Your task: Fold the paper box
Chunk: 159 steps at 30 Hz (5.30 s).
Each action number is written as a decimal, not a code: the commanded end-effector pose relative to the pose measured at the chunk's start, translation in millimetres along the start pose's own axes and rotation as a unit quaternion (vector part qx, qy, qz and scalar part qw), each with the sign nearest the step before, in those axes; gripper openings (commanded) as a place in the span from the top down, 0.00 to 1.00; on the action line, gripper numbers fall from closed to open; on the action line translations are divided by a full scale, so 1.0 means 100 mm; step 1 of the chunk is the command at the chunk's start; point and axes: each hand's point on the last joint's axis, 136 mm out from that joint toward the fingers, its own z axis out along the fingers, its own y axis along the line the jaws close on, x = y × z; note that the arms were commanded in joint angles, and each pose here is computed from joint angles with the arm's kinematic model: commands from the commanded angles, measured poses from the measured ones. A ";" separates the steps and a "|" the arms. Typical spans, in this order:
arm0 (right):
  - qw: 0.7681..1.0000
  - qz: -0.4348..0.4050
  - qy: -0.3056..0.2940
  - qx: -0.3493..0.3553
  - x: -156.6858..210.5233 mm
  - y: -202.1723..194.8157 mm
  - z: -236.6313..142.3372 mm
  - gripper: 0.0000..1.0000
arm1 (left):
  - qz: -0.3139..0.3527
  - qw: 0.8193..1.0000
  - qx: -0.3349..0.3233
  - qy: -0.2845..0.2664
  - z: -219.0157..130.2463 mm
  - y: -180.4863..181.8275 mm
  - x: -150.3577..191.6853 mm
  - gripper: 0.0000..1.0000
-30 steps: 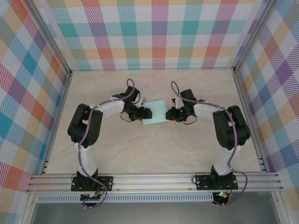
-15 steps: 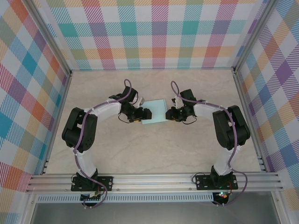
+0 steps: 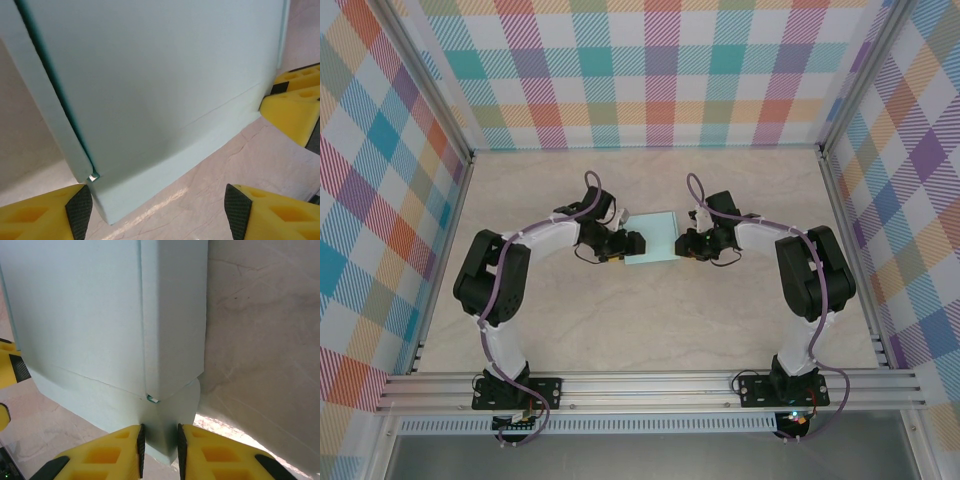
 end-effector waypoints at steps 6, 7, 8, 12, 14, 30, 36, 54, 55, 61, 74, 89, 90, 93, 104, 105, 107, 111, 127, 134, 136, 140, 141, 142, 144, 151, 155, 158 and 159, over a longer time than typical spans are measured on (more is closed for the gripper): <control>1.000 0.001 0.003 -0.006 0.04 0.04 -0.02 0.73 | -0.004 1.000 0.012 0.011 0.19 0.00 0.05 0.29; 1.000 0.001 0.003 -0.005 0.05 0.04 -0.02 0.73 | -0.002 1.000 0.010 0.010 0.19 0.01 0.05 0.29; 1.000 0.000 0.003 -0.005 0.05 0.04 -0.02 0.73 | 0.000 1.000 0.004 0.009 0.18 0.03 0.05 0.29; 1.000 -0.001 0.003 -0.003 0.05 0.04 -0.03 0.74 | 0.014 1.000 -0.016 0.006 0.14 0.07 0.05 0.29; 1.000 -0.002 0.003 -0.002 0.05 0.04 -0.03 0.73 | 0.021 1.000 -0.023 0.004 0.13 0.09 0.03 0.29; 0.999 -0.021 -0.029 0.010 -0.18 0.01 -0.26 0.52 | 0.052 0.997 -0.055 -0.003 0.14 0.16 -0.14 0.29; 0.999 -0.017 -0.023 -0.023 -0.27 0.08 -0.22 0.51 | 0.051 0.998 -0.043 -0.002 0.18 0.13 -0.17 0.30; 0.997 0.022 -0.002 -0.076 -0.24 0.14 -0.03 0.61 | 0.040 0.999 -0.018 -0.002 0.26 0.05 -0.23 0.39; 0.997 0.024 -0.002 -0.078 -0.24 0.13 -0.03 0.61 | 0.039 0.999 -0.016 -0.003 0.26 0.04 -0.24 0.39; 0.997 0.027 -0.001 -0.078 -0.22 0.12 -0.01 0.64 | 0.041 0.999 -0.014 -0.004 0.25 0.03 -0.25 0.43; 0.998 0.028 -0.008 -0.059 -0.20 0.05 -0.01 0.64 | 0.034 0.999 -0.023 -0.005 0.25 0.11 -0.27 0.47; 0.999 0.019 -0.028 -0.042 -0.22 0.02 -0.08 0.58 | 0.031 0.999 -0.028 -0.021 0.11 0.17 -0.34 0.38; 0.999 0.016 -0.030 -0.041 -0.22 0.01 -0.08 0.57 | 0.031 0.999 -0.027 -0.022 0.09 0.17 -0.34 0.37; 0.999 0.007 -0.035 -0.040 -0.23 0.04 -0.14 0.55 | 0.034 0.999 -0.026 -0.028 0.02 0.14 -0.36 0.35; 0.996 -0.046 -0.076 -0.013 -0.29 0.09 -0.39 0.51 | 0.053 0.996 -0.034 -0.059 -0.31 0.08 -0.50 0.31; 0.995 -0.050 -0.080 -0.007 -0.29 0.08 -0.42 0.51 | 0.052 0.996 -0.036 -0.061 -0.34 0.10 -0.52 0.31; 0.994 -0.063 -0.092 0.009 -0.31 0.06 -0.48 0.50 | 0.052 0.996 -0.039 -0.065 -0.38 0.12 -0.55 0.30; 0.986 -0.119 -0.112 0.042 -0.40 0.05 -0.65 0.45 | 0.061 0.994 -0.052 -0.068 -0.42 0.19 -0.62 0.29; 0.907 -0.415 -0.067 0.023 -0.63 0.05 -0.69 0.36 | 0.231 0.961 -0.007 -0.149 -0.38 0.19 -0.61 0.27; 0.984 -0.152 -0.070 -0.064 -1.20 0.16 -0.48 0.37 | 0.153 0.972 0.016 -0.179 -0.28 0.26 -0.85 0.27; 0.994 -0.064 -0.045 -0.083 -1.19 0.12 -0.35 0.40 | 0.122 0.975 0.031 -0.181 -0.25 0.24 -0.89 0.28; 0.994 0.015 -0.019 -0.107 -0.98 0.04 -0.20 0.41 | 0.069 0.980 0.054 -0.178 -0.18 0.25 -0.84 0.30; 0.993 0.020 -0.013 -0.115 -0.92 0.04 -0.18 0.41 | 0.064 0.981 0.051 -0.175 -0.16 0.27 -0.82 0.31; 0.992 0.026 -0.005 -0.122 -0.86 0.03 -0.15 0.41 | 0.057 0.983 0.043 -0.167 -0.12 0.31 -0.78 0.32; 0.991 0.030 0.006 -0.131 -0.77 0.03 -0.13 0.42 | 0.050 0.986 0.035 -0.157 -0.09 0.36 -0.73 0.35; 0.987 0.046 0.019 -0.153 -0.71 0.03 -0.11 0.43 | 0.047 0.988 0.026 -0.144 -0.05 0.38 -0.78 0.50; 0.985 0.056 0.025 -0.164 -0.72 0.06 -0.11 0.44 | 0.038 0.990 0.013 -0.133 -0.01 0.44 -0.79 0.56; 0.983 0.058 0.027 -0.170 -0.72 0.09 -0.12 0.44 | 0.034 0.991 0.006 -0.125 0.03 0.47 -0.79 0.62; 0.983 0.058 0.027 -0.172 -0.72 0.09 -0.13 0.44 | 0.034 0.992 0.008 -0.125 0.03 0.47 -0.79 0.63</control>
